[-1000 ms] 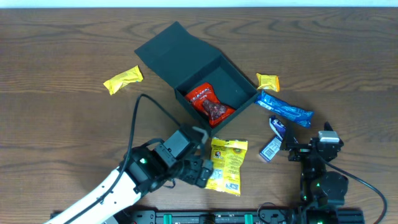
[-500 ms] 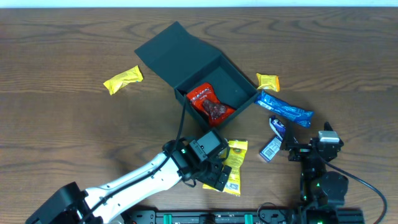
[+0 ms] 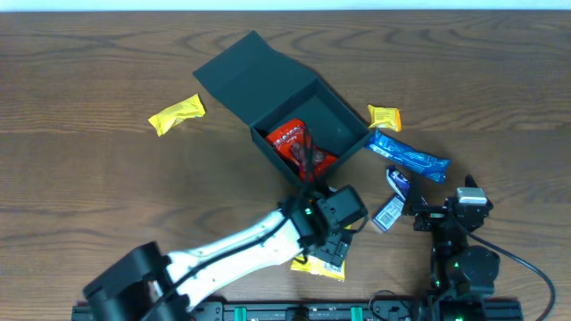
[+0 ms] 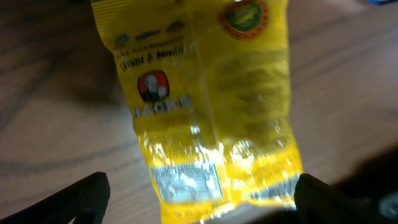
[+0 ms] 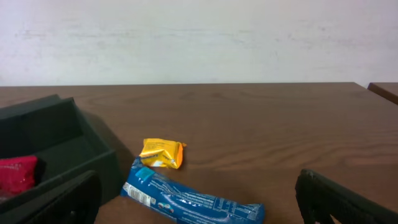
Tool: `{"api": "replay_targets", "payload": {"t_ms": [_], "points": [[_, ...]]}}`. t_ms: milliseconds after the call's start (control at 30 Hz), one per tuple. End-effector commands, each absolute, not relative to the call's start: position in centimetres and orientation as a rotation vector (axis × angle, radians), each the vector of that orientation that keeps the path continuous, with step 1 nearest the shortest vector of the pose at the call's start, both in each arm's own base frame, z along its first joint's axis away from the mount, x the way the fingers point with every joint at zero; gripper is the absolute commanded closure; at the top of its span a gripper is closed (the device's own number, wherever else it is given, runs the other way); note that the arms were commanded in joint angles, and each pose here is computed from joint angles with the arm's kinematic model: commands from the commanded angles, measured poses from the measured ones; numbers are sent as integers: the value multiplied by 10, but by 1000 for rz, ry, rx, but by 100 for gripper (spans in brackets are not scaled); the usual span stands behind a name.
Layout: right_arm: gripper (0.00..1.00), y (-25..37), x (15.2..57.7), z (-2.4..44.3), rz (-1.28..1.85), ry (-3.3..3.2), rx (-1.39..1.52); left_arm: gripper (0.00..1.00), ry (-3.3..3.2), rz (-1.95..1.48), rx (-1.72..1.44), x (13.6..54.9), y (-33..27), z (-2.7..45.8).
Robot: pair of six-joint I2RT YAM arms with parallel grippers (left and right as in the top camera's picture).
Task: Pack container
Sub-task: 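Grasp the yellow bag with the left gripper and lift it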
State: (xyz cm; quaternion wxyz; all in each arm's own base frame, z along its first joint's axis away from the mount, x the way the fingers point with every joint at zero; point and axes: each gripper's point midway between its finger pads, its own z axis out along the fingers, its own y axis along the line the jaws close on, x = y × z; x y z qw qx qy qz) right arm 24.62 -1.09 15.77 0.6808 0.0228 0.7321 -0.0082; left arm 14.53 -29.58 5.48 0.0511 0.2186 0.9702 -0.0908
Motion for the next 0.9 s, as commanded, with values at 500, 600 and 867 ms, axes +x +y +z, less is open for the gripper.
{"api": "replay_targets", "payload": {"t_ms": [500, 600, 867], "points": [[1, -9, 246, 157, -1, 1644, 56, 5, 2644, -396, 818, 193, -340, 74], [1, -9, 246, 157, -1, 1644, 56, 5, 2648, -224, 717, 218, -318, 64], [1, -9, 246, 157, -1, 1644, 56, 4, 2845, -148, 313, 212, -290, 42]]}}
